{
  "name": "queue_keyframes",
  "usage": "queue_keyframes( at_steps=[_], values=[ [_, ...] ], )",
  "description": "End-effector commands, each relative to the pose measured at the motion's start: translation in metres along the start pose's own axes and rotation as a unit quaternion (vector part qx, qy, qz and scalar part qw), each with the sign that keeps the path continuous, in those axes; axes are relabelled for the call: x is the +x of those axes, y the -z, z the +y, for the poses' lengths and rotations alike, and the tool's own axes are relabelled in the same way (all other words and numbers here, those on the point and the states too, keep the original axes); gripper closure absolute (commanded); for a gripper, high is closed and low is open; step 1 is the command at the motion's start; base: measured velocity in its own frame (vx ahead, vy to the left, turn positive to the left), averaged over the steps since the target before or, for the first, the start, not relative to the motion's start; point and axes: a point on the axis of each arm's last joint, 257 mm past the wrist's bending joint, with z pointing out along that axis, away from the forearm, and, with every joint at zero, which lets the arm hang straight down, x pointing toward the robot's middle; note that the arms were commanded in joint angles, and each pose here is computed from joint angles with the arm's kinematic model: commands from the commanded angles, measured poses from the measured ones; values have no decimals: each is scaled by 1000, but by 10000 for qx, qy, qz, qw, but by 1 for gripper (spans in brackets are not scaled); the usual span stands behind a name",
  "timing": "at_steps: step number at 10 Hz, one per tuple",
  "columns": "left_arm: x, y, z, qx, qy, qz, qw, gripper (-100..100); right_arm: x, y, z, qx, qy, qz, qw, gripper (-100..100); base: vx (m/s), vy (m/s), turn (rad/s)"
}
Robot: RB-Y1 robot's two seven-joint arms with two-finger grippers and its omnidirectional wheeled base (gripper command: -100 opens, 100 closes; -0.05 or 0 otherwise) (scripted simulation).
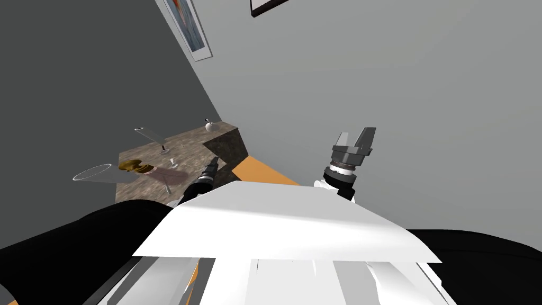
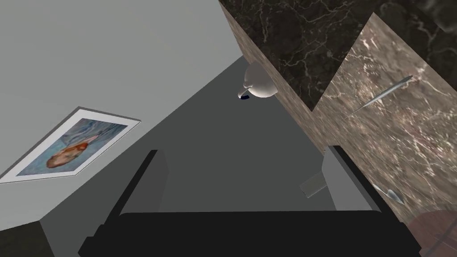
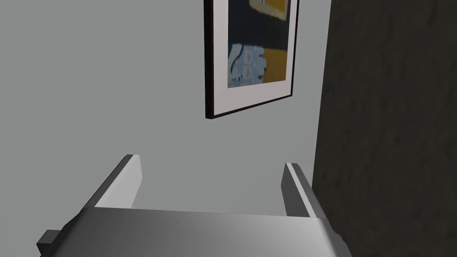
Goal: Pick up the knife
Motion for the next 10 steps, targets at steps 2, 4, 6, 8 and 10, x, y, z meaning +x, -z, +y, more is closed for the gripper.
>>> queue_keyframes(
  at_steps=[2,4,6,8,10],
  values=[
    [-6,6,29,-482,-221,24,9986,-100,0,0,0,0,0,0,10000,0,58,-13,-54],
    [-10,13,50,-842,-399,48,9956,-100,0,0,0,0,0,0,10000,0,60,1,-58],
    [-15,20,70,-1198,-565,80,9912,-100,0,0,0,0,0,0,10000,0,62,10,-63],
    [-20,29,90,-1541,-718,120,9854,-100,0,0,0,0,0,0,10000,0,58,16,-66],
    [-24,39,109,-1877,-856,167,9783,-100,0,0,0,0,0,0,10000,0,74,20,-72]
  ],
)
